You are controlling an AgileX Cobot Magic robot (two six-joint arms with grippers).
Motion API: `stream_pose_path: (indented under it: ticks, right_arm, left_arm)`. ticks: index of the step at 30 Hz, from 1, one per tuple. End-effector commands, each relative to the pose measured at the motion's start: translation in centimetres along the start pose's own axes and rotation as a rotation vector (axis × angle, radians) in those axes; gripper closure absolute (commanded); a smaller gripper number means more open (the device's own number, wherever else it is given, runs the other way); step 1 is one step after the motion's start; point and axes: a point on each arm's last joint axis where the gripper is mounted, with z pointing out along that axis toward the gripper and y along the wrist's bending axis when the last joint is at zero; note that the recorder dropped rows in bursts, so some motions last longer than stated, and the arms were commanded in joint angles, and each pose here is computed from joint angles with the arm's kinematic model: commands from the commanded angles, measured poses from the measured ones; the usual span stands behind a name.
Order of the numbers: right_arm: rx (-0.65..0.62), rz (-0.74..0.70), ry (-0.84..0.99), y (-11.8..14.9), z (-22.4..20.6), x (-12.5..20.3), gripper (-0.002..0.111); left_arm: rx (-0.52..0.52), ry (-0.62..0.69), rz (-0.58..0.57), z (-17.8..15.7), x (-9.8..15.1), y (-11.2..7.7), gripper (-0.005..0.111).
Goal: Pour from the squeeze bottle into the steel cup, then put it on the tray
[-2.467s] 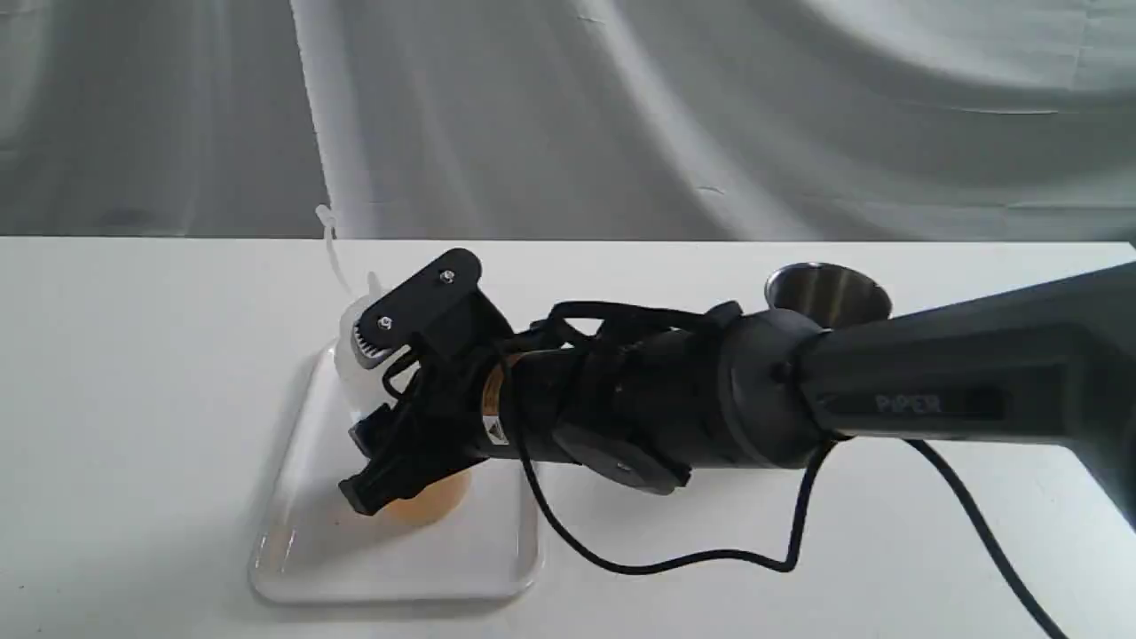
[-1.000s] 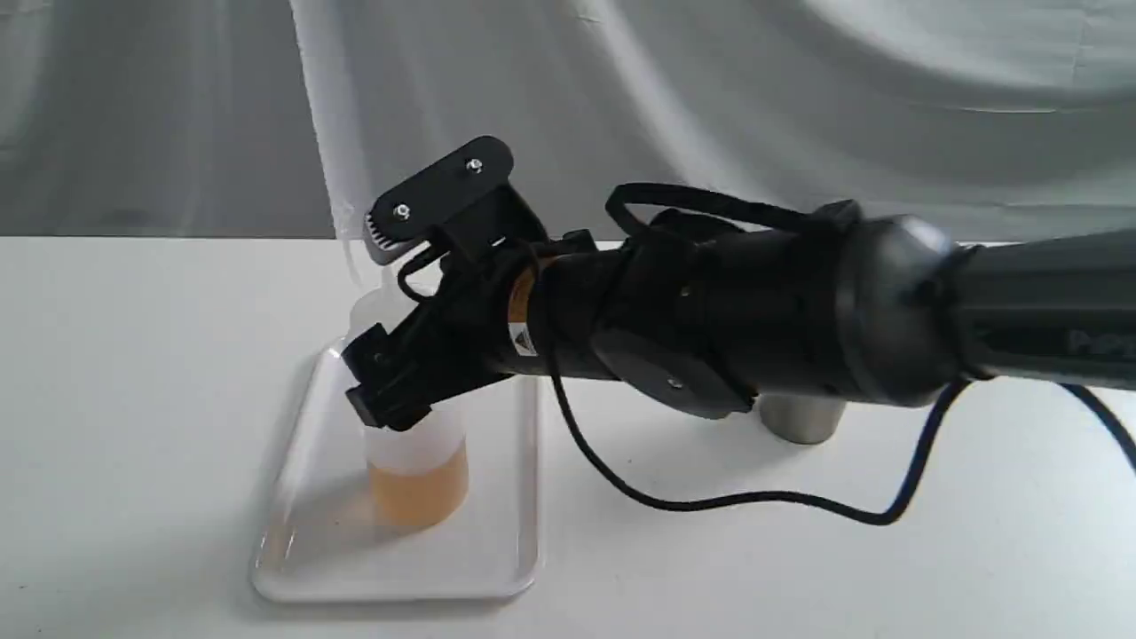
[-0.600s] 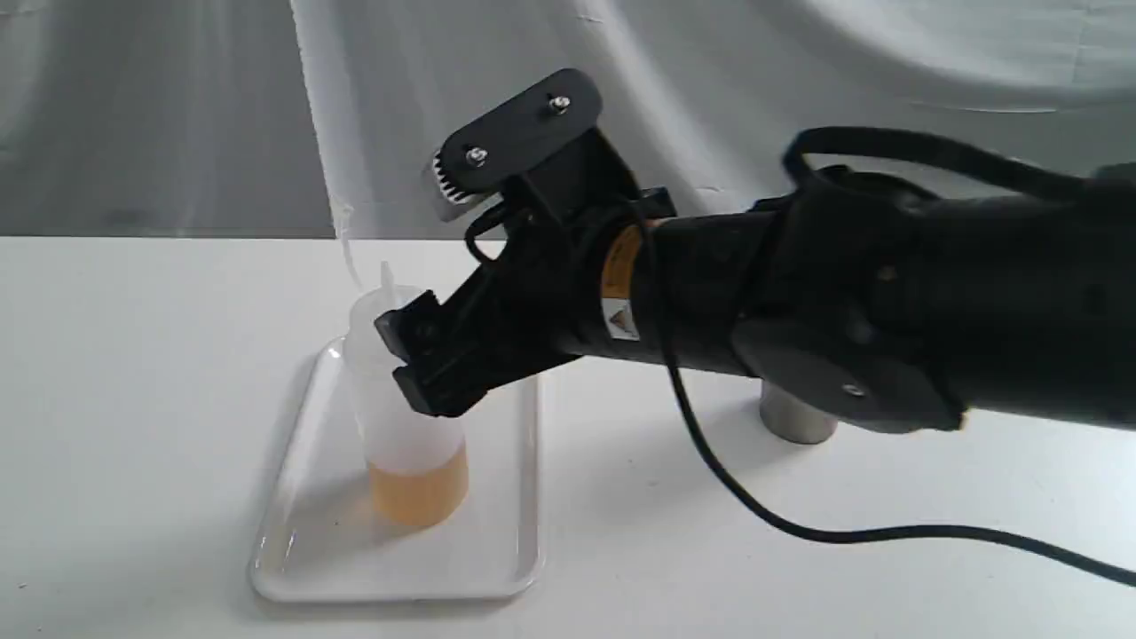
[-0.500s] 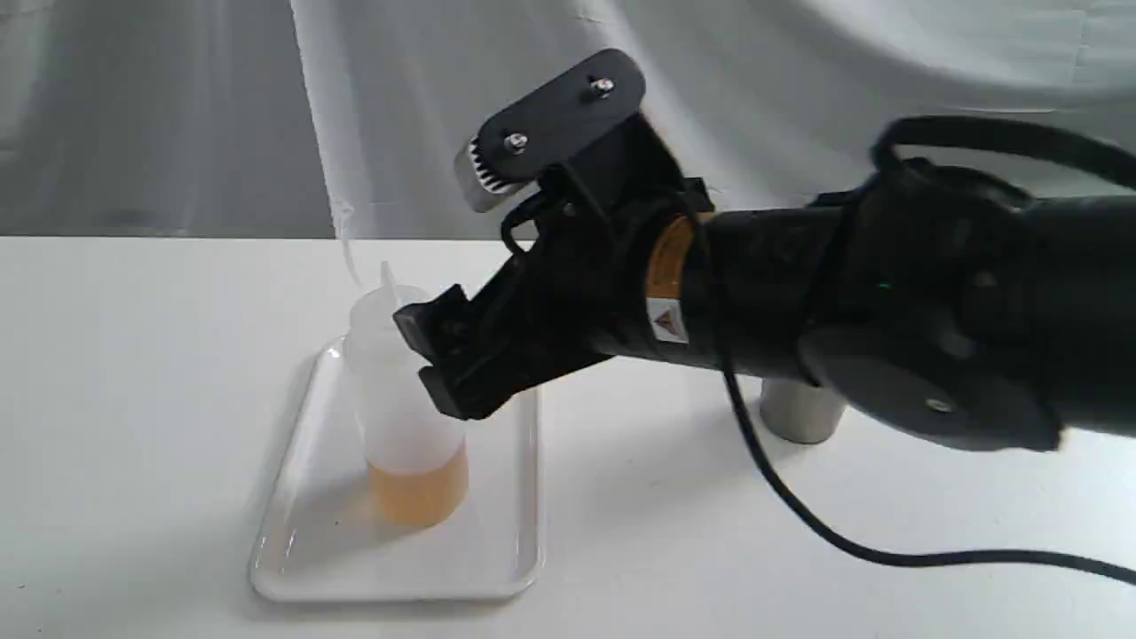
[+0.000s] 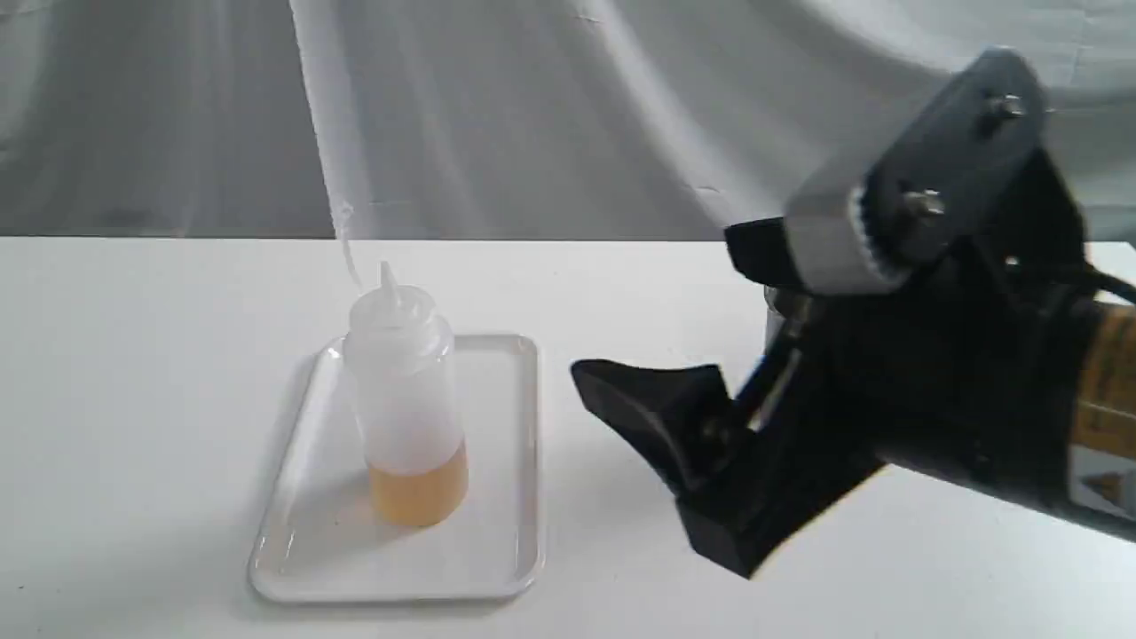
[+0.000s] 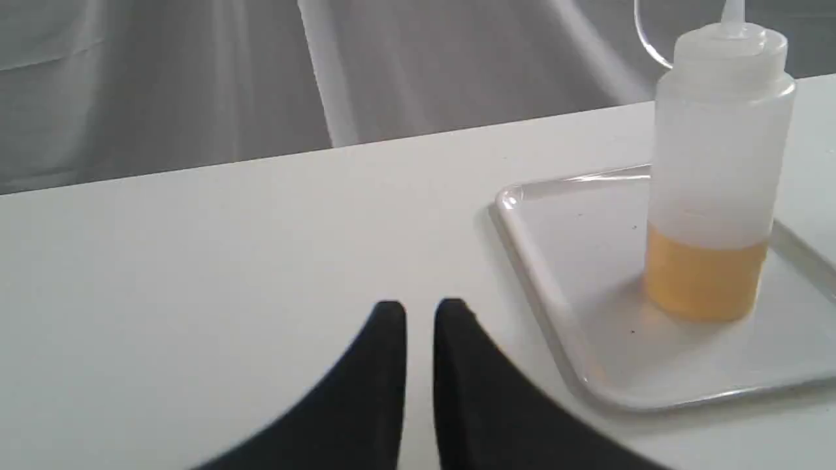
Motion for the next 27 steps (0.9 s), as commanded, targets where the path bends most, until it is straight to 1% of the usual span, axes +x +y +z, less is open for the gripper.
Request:
stream_pose_path:
  ticks: [1, 5, 6, 8, 10, 13, 16, 19, 20, 27]
  right_arm:
    - [0.019, -0.004, -0.015, 0.0, -2.6, 0.7, 0.020]
    - [0.088, 0.012, 0.064, -0.7, -5.0, 1.5, 0.020]
    - [0.110, 0.020, 0.090, -0.9, -5.7, 1.7, 0.021]
    - [0.140, 0.042, 0.129, -1.2, -6.8, 2.0, 0.027]
    - [0.154, 0.067, 0.132, -1.3, -7.7, 2.0, 0.038]
    - [0.156, 0.113, 0.086, -1.3, -8.9, 1.7, 0.060]
    - [0.160, 0.158, 0.041, -1.3, -9.9, 1.4, 0.084]
    - [0.173, 0.205, 0.025, -1.5, -10.9, 1.4, 0.106]
    - [0.180, 0.211, 0.026, -1.5, -11.3, 1.5, 0.108]
    - [0.231, 0.233, 0.066, -1.9, -13.4, 2.3, 0.108]
  left_arm:
    - [0.002, -0.007, -0.001, 0.0, 0.1, 0.0, 0.098]
    - [0.002, -0.007, -0.001, 0.0, 0.1, 0.0, 0.098]
    - [0.002, -0.007, -0.001, 0.0, 0.1, 0.0, 0.098]
    - [0.002, -0.007, -0.001, 0.0, 0.1, 0.0, 0.098]
    - [0.002, -0.007, -0.001, 0.0, 0.1, 0.0, 0.098]
    - [0.002, -0.007, -0.001, 0.0, 0.1, 0.0, 0.098]
    - [0.002, -0.007, -0.001, 0.0, 0.1, 0.0, 0.098]
    - [0.002, -0.007, -0.001, 0.0, 0.1, 0.0, 0.098]
    - [0.002, -0.007, -0.001, 0.0, 0.1, 0.0, 0.098]
    - [0.002, -0.007, -0.001, 0.0, 0.1, 0.0, 0.098]
